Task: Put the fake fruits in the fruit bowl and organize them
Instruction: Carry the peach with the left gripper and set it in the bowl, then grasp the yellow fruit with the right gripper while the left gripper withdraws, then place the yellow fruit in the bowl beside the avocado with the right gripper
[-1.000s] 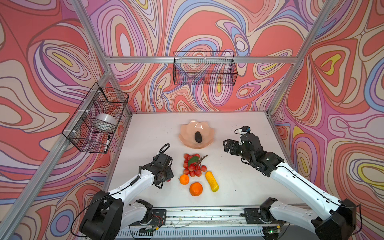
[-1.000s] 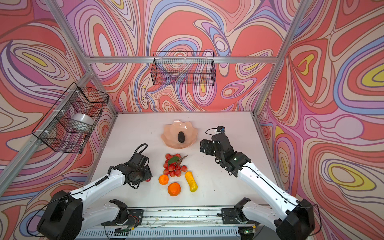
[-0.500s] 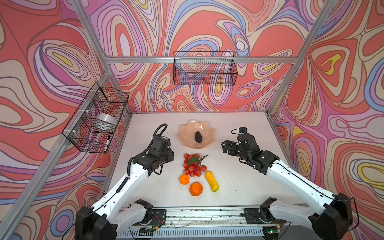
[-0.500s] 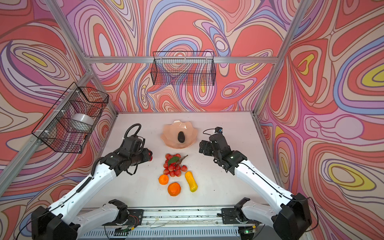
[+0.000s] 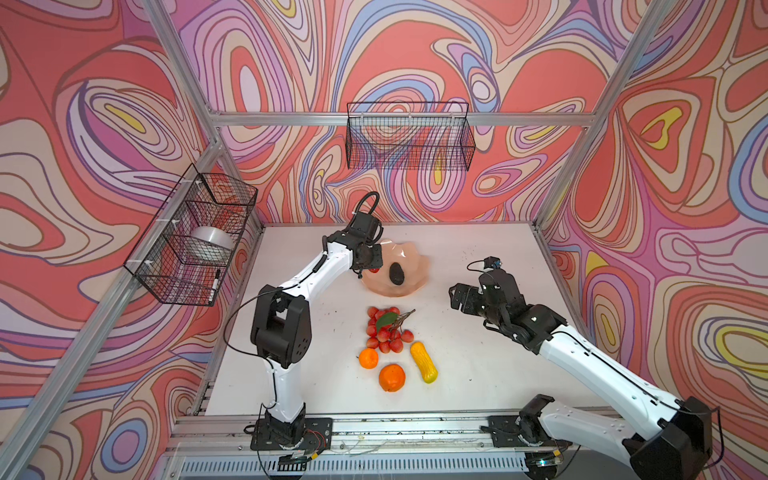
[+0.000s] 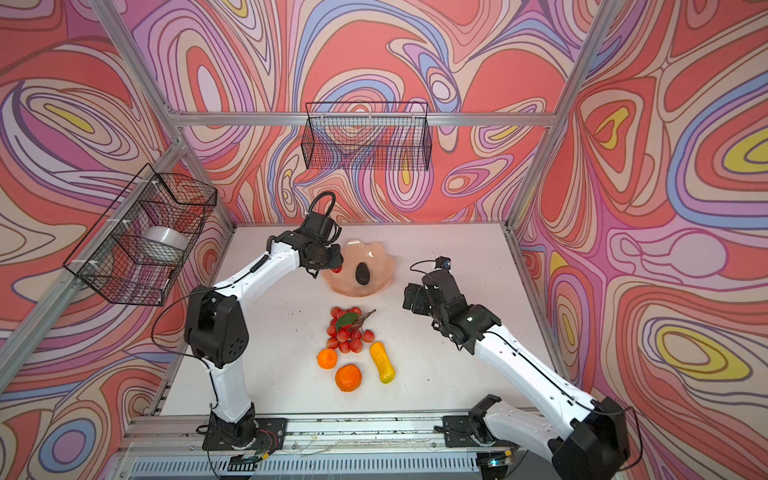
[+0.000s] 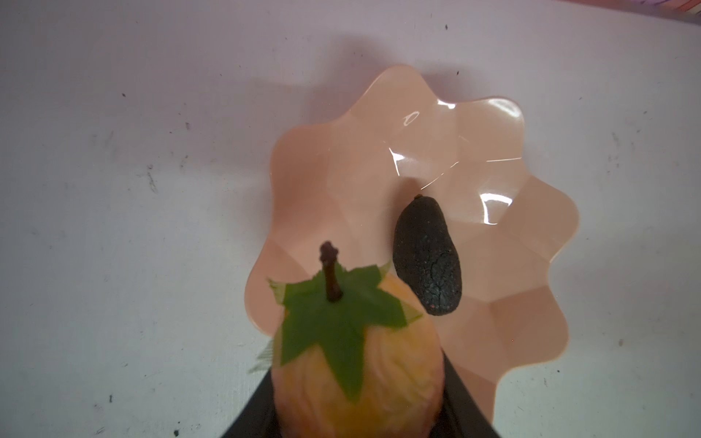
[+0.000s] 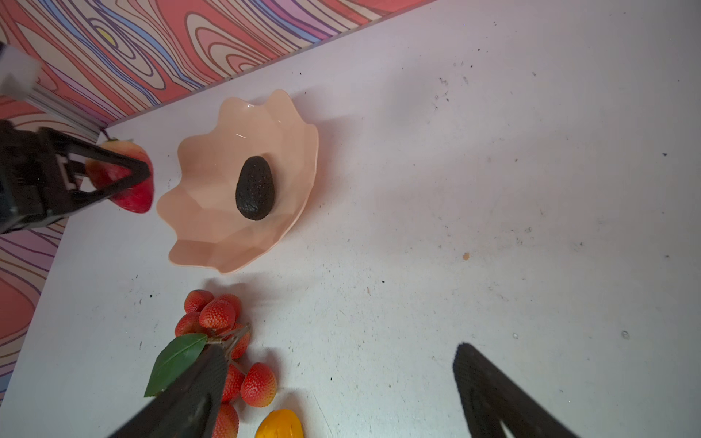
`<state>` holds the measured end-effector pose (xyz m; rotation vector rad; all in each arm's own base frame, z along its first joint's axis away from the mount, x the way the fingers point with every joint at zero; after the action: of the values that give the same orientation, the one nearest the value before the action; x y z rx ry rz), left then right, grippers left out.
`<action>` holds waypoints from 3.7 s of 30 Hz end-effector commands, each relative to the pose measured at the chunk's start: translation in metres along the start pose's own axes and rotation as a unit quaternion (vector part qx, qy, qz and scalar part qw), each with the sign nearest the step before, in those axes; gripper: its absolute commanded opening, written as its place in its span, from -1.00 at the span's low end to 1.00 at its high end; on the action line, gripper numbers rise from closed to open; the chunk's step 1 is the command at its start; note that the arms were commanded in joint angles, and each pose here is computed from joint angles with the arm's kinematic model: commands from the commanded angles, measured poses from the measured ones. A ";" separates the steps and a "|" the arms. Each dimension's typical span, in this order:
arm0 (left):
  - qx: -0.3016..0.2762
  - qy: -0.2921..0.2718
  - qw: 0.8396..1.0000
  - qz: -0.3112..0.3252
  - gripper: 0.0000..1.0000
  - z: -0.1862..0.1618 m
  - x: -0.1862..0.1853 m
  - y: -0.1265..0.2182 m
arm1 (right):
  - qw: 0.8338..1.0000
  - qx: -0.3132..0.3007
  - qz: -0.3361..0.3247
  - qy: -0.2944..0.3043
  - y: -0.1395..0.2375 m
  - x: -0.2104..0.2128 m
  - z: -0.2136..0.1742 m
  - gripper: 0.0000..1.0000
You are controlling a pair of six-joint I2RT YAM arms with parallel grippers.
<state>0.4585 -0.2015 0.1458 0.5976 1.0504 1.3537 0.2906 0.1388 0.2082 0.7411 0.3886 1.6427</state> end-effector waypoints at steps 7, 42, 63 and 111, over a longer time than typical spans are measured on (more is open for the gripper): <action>0.058 -0.021 0.997 0.044 -0.21 -0.020 -0.004 -0.047 | 0.999 0.029 -0.023 0.004 0.001 -0.017 -0.025 0.95; -0.236 0.007 0.968 -0.084 0.84 -0.017 0.036 0.179 | 0.965 0.220 0.069 0.127 -0.020 0.080 -0.165 0.77; -0.232 0.113 0.966 -0.025 1.00 -0.150 0.156 0.178 | 0.976 0.205 -0.002 0.079 -0.011 0.062 -0.176 -0.36; 0.043 0.109 0.976 -0.186 0.73 -0.250 0.098 0.110 | 0.986 0.156 0.008 0.056 -0.241 0.097 0.042 0.35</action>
<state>0.1754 -0.1355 0.1049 0.3137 1.3180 1.0822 0.4867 0.2765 0.0954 0.8955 0.7782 1.6484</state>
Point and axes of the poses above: each gripper's point midway between its finger pads, its own y axis back along the fingers, its own x axis along the line the jaws close on, z = x × y, the point moved 1 cm from there along y, back along the fingers, and after that the axes turned 7 degrees about y, right-handed, at the moved point
